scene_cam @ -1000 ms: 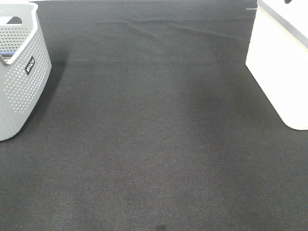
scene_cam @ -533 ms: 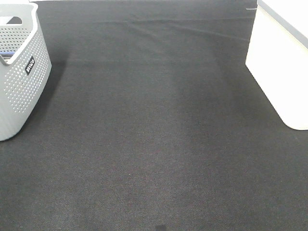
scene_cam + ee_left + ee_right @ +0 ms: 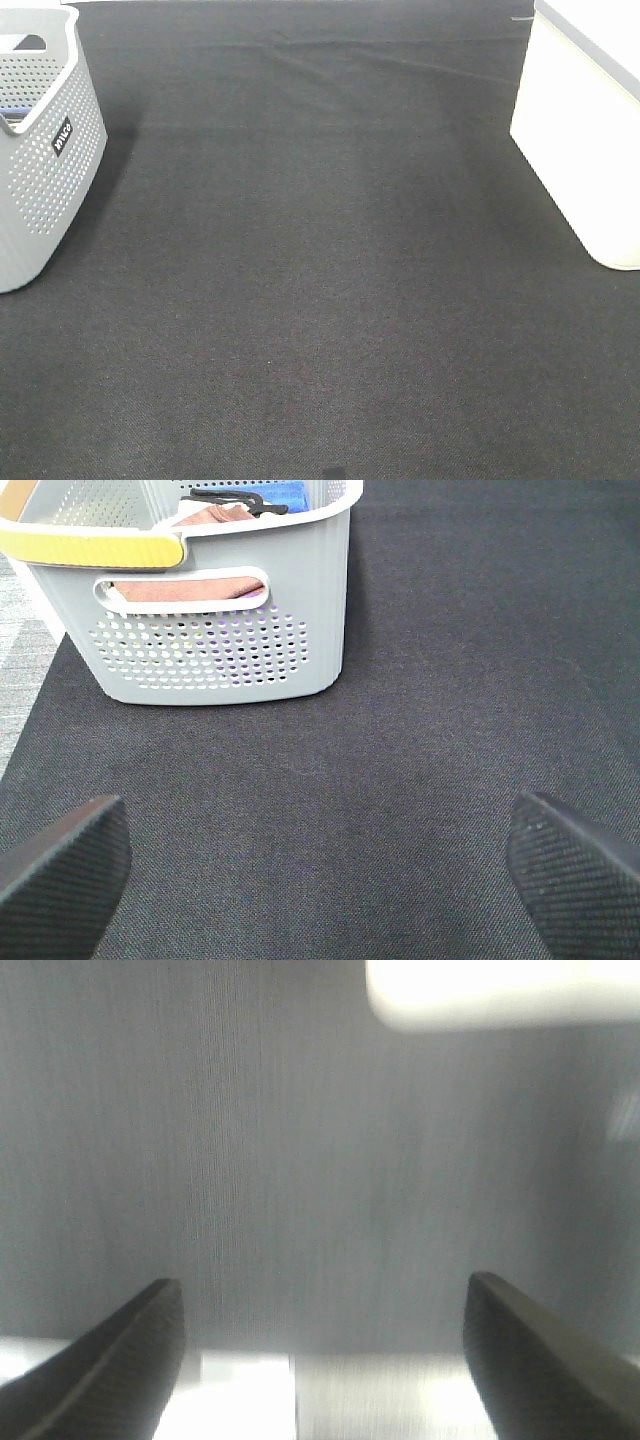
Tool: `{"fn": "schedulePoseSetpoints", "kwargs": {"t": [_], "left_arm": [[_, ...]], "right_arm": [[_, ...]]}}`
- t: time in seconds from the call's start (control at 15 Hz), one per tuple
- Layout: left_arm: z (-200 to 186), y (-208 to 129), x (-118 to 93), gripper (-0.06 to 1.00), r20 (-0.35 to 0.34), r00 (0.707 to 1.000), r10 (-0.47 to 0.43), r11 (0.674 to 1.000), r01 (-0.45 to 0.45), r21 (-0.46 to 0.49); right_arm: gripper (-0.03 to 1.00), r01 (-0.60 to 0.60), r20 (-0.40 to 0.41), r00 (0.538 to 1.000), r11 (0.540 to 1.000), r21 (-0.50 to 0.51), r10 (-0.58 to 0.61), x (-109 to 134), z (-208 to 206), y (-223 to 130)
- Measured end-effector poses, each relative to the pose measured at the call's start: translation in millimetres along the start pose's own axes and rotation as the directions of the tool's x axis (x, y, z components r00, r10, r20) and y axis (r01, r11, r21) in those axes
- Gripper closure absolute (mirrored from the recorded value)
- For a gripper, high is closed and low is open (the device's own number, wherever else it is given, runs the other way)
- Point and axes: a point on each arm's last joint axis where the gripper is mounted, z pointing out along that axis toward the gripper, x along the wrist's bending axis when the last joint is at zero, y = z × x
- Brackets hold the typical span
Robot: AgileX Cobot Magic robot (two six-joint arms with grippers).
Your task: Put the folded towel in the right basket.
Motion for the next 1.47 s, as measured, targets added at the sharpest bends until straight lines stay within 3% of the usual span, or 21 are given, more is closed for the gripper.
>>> {"fn": "schedulePoseSetpoints", "kwargs": {"t": [0.13, 0.27, 0.47, 0.6, 0.67, 1.0, 1.47], "left_arm": [[0.0, 0.0, 0.0, -0.03, 0.0, 1.0, 0.0, 1.0, 0.0, 0.0], [0.0, 0.0, 0.0, -0.03, 0.0, 1.0, 0.0, 1.0, 0.0, 0.0], [0.0, 0.0, 0.0, -0.03, 0.0, 1.0, 0.0, 1.0, 0.0, 0.0], [0.0, 0.0, 0.0, -0.03, 0.0, 1.0, 0.0, 1.0, 0.0, 0.0], [0.0, 0.0, 0.0, -0.03, 0.0, 1.0, 0.0, 1.0, 0.0, 0.0], [0.0, 0.0, 0.0, -0.03, 0.0, 1.0, 0.0, 1.0, 0.0, 0.0], [0.0, 0.0, 0.0, -0.03, 0.0, 1.0, 0.0, 1.0, 0.0, 0.0]], "right_arm": [[0.24, -0.002, -0.002, 1.0, 1.0, 0.016, 0.002, 1.0, 9.4, -42.9], [0.24, -0.002, 0.001, 1.0, 0.999, -0.032, 0.002, 1.5, 22.0, -84.8], [0.24, 0.005, 0.004, 1.0, 0.98, -0.199, -0.004, 3.2, 16.4, -118.5], [0.24, 0.029, 0.015, 1.0, 0.936, -0.352, -0.025, 4.5, 6.3, -133.9], [0.24, 0.039, 0.023, 0.999, 0.891, -0.452, -0.033, 5.5, -2.8, -146.9], [0.24, 0.064, 0.046, 0.998, 0.728, -0.683, -0.045, 8.1, -21.2, -187.1], [0.24, 0.067, 0.05, 0.998, 0.707, -0.704, -0.045, 8.2, -21.2, -192.2]]}}
